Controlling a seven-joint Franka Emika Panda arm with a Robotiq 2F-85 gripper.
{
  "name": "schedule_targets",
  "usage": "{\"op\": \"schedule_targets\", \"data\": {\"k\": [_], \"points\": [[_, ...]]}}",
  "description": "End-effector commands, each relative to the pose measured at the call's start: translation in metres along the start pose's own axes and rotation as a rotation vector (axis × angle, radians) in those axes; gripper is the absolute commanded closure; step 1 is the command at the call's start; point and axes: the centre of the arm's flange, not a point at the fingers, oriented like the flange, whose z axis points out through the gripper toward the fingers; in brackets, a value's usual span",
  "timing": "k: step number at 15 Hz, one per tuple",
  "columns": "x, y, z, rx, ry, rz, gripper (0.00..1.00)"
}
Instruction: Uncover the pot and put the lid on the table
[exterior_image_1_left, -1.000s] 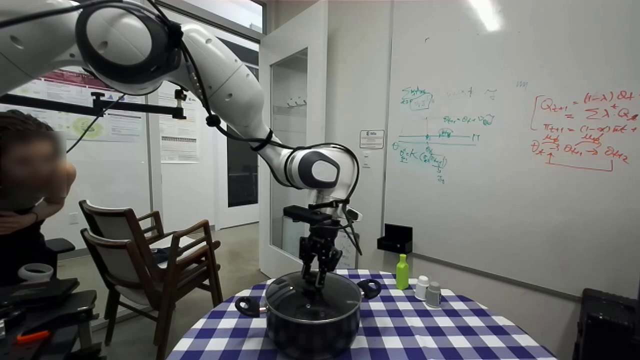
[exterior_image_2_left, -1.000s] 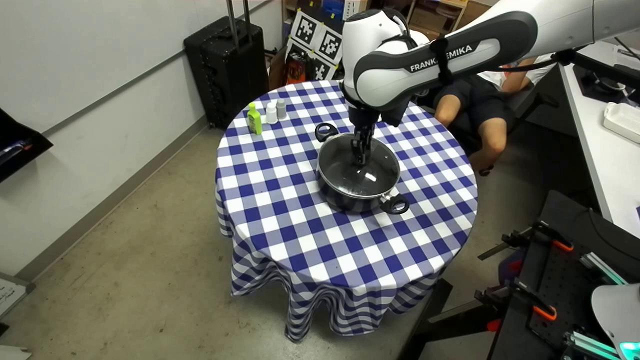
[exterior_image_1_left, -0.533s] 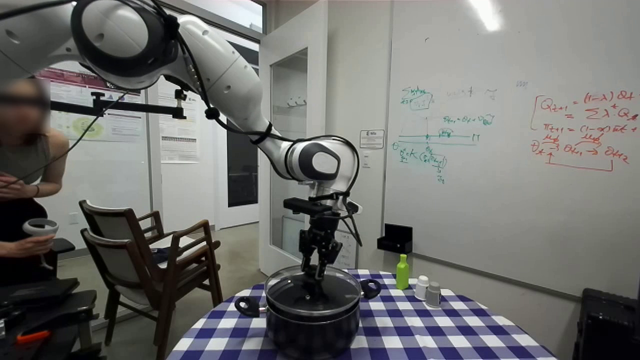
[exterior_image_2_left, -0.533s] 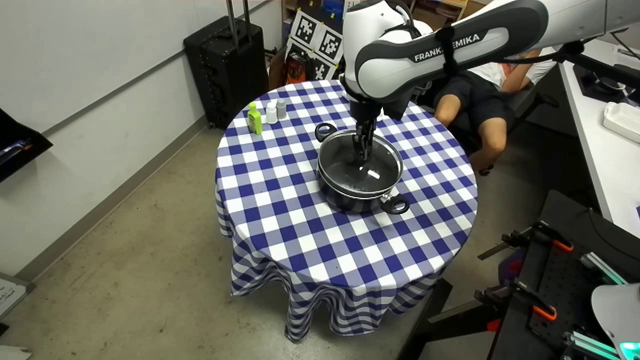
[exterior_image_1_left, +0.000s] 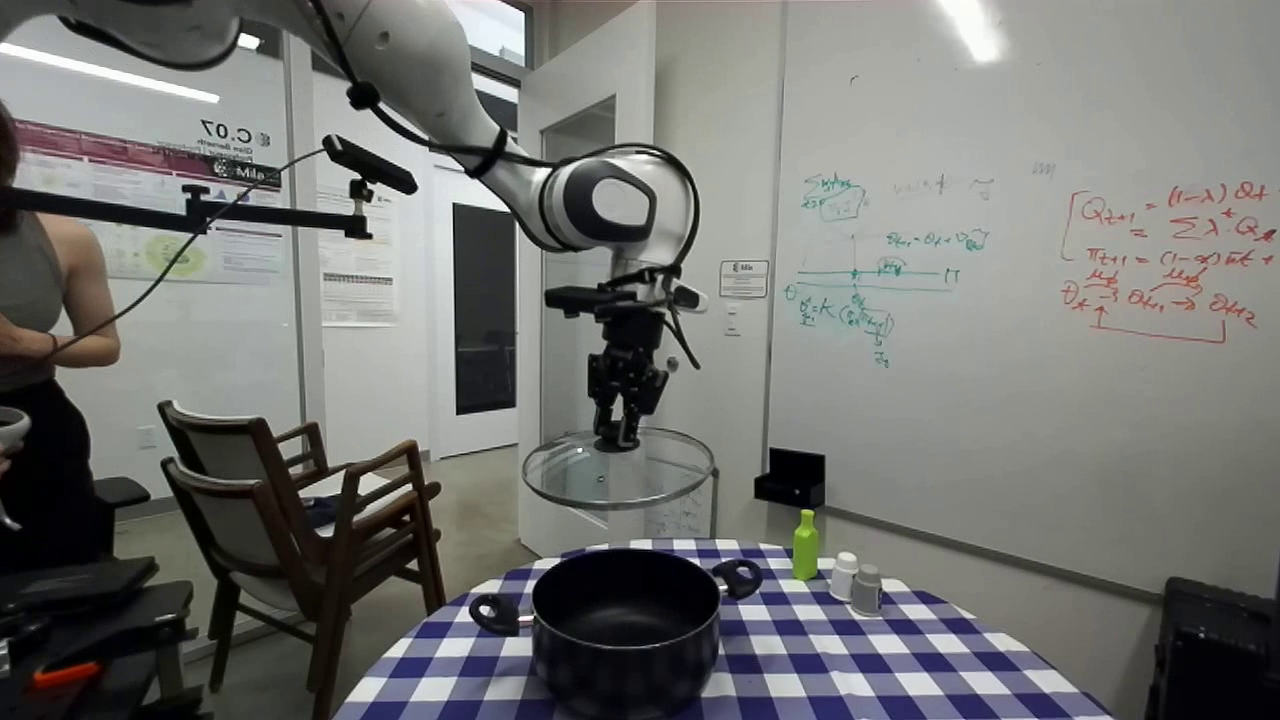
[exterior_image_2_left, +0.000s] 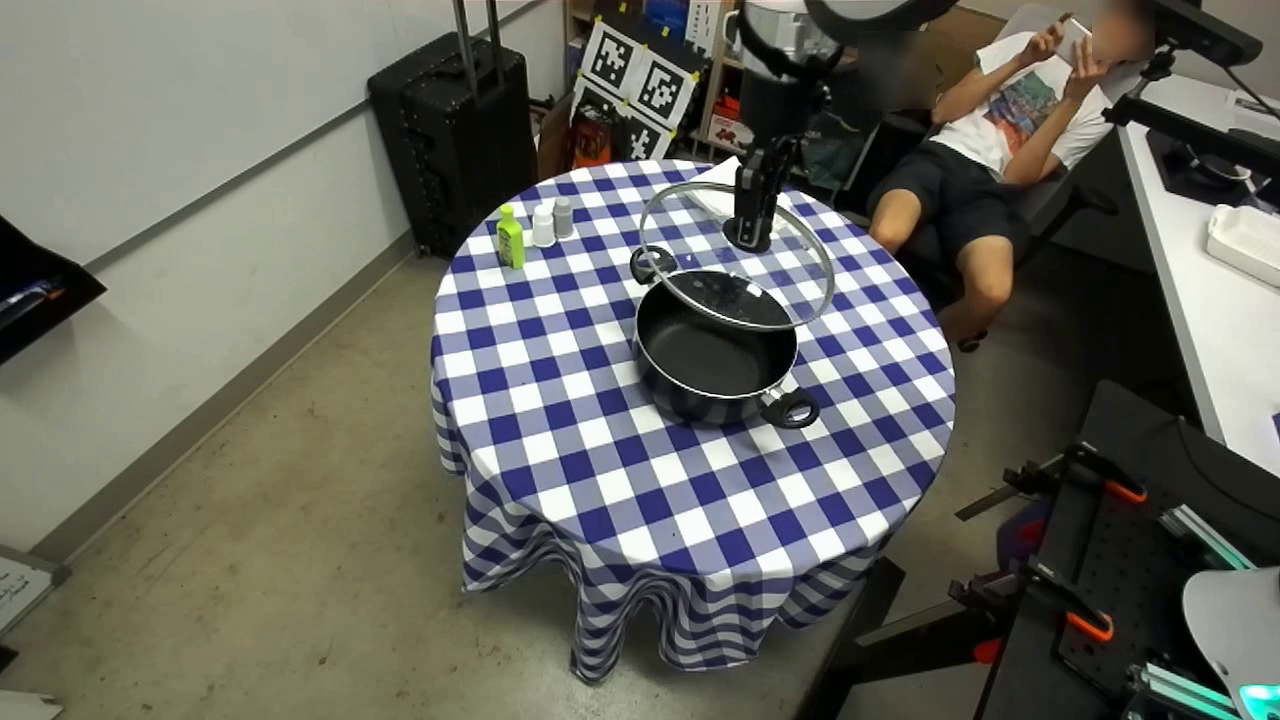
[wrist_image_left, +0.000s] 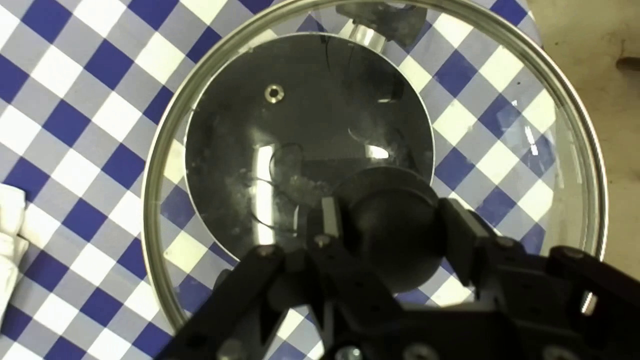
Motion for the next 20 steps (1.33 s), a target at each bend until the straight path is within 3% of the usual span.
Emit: {"op": "schedule_targets", "data": {"k": [1, 6, 11, 17, 20], "points": [[-0.082, 0.023, -0.03, 0.082, 0.036, 0.129, 0.74], [-0.156, 0.091, -0.007, 0.165, 0.035, 0.283, 0.74], [-0.21, 0.155, 0.047, 0.204, 0.007, 0.411, 0.74], [-0.215, 0.208, 0.081, 0.206, -0.05, 0.47, 0.74], [-0.197, 0.225, 0.093, 0.197, -0.048, 0.464, 0.74]]}}
